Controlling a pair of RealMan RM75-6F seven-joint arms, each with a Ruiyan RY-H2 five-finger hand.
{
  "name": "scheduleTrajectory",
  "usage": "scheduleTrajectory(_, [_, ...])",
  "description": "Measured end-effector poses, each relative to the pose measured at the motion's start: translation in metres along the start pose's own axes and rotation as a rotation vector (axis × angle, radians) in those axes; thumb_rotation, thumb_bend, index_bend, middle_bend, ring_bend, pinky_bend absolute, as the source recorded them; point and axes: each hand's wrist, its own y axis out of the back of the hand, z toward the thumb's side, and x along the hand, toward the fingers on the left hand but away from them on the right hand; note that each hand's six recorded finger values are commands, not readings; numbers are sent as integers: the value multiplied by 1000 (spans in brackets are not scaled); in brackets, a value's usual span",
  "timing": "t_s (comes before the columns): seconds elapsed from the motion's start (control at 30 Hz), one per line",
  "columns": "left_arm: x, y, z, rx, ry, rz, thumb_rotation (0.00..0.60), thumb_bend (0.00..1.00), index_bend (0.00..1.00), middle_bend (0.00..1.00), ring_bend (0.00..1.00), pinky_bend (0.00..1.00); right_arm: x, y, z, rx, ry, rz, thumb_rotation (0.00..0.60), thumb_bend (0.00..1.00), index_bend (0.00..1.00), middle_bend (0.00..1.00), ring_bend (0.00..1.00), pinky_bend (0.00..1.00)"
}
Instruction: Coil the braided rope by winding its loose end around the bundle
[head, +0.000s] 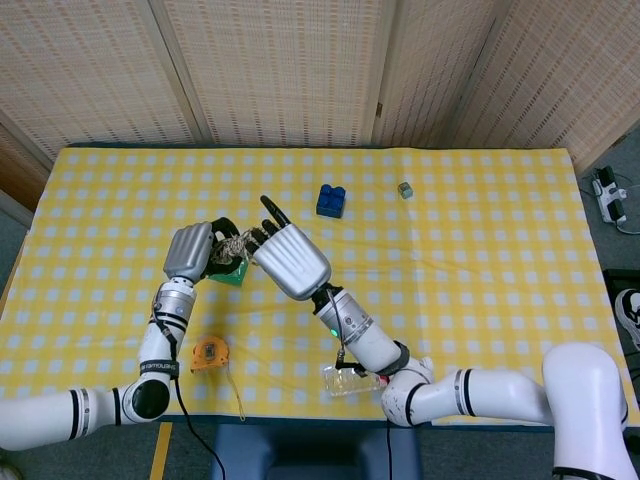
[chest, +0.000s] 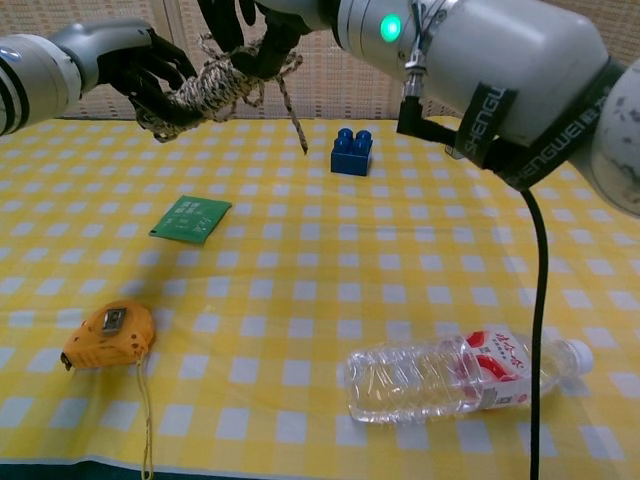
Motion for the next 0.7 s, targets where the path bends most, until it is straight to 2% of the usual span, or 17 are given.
scheduleTrajectory(0.27, [-6, -4, 7, -10, -78, -31, 600, 626, 695, 746, 694, 578, -5, 8, -17, -58, -40, 22, 600, 496, 625, 480, 373, 88])
scheduleTrajectory(0.7, [-13, -6, 17, -87, -174, -75, 600, 626, 701, 746, 694, 580, -6, 4, -43, -116, -104, 30, 600, 496, 625, 480, 373, 88])
